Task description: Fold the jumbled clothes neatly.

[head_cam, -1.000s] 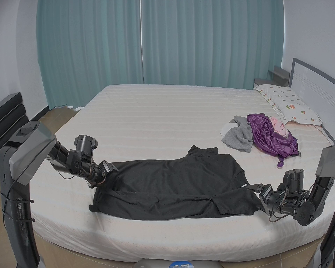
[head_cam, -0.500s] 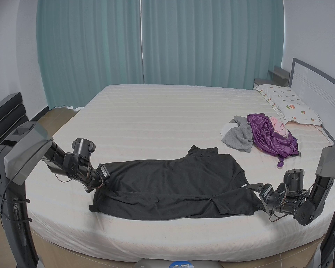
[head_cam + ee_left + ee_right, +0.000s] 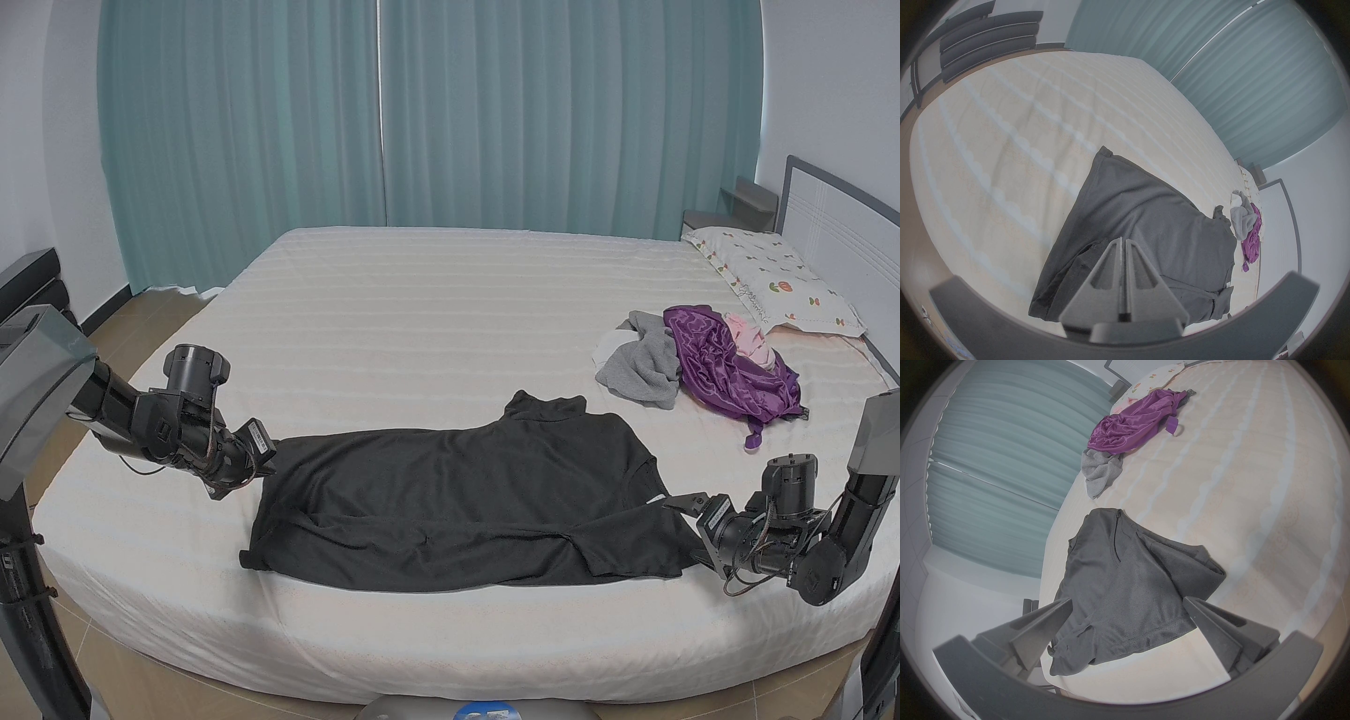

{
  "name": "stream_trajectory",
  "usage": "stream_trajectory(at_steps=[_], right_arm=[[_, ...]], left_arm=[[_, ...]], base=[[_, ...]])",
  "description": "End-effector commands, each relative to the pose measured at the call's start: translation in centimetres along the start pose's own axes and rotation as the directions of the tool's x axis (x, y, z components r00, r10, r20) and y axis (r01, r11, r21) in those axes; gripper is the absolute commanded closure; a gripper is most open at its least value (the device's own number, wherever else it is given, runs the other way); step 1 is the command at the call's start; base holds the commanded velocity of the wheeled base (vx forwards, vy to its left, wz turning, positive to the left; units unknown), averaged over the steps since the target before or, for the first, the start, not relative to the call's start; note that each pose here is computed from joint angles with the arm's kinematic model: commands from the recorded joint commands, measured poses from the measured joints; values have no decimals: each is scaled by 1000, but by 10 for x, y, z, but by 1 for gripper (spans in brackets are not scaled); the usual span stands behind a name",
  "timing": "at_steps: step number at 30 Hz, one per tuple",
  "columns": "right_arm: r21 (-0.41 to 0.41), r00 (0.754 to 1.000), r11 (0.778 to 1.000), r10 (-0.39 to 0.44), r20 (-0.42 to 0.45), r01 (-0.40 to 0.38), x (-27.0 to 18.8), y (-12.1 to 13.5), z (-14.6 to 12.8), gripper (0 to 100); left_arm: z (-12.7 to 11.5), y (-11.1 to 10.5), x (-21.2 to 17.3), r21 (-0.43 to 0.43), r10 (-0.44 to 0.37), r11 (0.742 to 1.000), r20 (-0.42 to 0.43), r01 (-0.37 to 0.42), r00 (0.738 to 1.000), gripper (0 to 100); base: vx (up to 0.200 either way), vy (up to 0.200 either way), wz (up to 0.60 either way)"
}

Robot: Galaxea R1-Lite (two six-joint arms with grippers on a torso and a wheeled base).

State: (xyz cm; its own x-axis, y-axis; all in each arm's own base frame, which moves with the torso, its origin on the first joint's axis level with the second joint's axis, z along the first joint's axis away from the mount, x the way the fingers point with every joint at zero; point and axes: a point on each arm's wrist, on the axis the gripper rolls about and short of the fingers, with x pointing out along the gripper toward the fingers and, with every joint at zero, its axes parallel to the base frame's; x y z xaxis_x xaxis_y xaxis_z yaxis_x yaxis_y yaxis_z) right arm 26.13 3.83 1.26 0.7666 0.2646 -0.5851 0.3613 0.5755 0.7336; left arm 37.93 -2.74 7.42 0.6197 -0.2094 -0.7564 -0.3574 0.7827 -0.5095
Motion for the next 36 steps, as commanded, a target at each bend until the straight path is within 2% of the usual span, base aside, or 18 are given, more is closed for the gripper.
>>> stream_trajectory(at_steps=[1,8,11,14,21,22,33,36], right_arm=[[-1,1000,1000,0,-4,0,0,0,-1,0],[-2,1000,1000,-3,-5,3,1,0,-1,0],[0,1000,1000,-17,-12,17,4,-4,-3,0],[-1,1000,1000,-16,-10,16,5,-5,-2,0],[0,1000,1000,-7,-3,7,5,-4,-2,0],[0,1000,1000,-6,-2,6,5,-4,-2,0],[-1,1000,1000,-5,-2,5,5,-4,-1,0],[-1,1000,1000,-5,-2,5,5,-4,-1,0]], left_arm=[[-2,2,12,-1,8,1000,-19,-8,1000,0],[-3,8,48,-2,12,1000,-71,-12,997,0],[-7,13,59,49,15,999,-103,-10,995,0],[-9,13,61,85,17,996,-110,-7,994,0],[-12,9,63,101,13,995,-114,-1,993,0],[-11,8,62,100,11,995,-112,0,994,100],[-16,15,44,93,30,995,-115,-19,993,100],[-8,13,29,76,20,997,-79,-14,997,100]], base=[[0,0,0],[0,0,0],[0,0,0],[0,0,0],[0,0,0],[0,0,0],[0,0,0],[0,0,0]])
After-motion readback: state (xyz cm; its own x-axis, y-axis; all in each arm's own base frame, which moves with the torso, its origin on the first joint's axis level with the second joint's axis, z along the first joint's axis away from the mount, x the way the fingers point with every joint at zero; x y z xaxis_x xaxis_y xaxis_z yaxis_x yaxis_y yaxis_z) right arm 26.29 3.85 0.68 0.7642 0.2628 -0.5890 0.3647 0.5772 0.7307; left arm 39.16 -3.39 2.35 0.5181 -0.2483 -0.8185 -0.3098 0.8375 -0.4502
